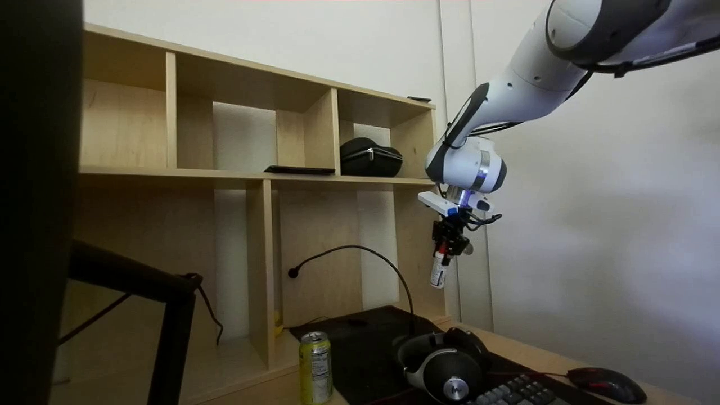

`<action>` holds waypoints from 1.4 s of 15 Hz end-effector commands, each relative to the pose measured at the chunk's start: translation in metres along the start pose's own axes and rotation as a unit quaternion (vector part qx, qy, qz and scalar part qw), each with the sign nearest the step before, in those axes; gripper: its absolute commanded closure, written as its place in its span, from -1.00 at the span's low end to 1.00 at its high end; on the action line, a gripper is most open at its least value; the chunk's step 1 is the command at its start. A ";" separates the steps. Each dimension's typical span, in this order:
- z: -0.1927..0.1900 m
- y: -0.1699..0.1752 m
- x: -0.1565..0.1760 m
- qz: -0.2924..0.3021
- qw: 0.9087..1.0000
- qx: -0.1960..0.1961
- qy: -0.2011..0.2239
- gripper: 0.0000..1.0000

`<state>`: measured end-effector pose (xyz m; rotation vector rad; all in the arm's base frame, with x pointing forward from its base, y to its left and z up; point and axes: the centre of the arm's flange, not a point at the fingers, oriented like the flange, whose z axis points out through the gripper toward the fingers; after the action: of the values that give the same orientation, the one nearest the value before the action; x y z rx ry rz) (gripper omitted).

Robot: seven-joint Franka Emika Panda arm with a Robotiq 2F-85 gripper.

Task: Move the white bottle to the right

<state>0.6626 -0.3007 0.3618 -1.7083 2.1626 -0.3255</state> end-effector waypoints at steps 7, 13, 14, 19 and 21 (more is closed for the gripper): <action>0.025 -0.023 0.008 0.059 0.998 0.016 -0.018 0.59; 0.083 -0.009 0.036 0.121 0.989 -0.042 0.069 0.59; 0.091 -0.006 0.042 0.129 0.987 -0.051 0.079 0.59; 0.124 0.004 0.061 0.173 0.976 -0.075 0.106 0.59; 0.121 0.022 0.055 0.162 0.979 -0.069 0.099 0.09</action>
<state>0.6827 -0.3439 0.2359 -1.4056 2.6161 -0.2704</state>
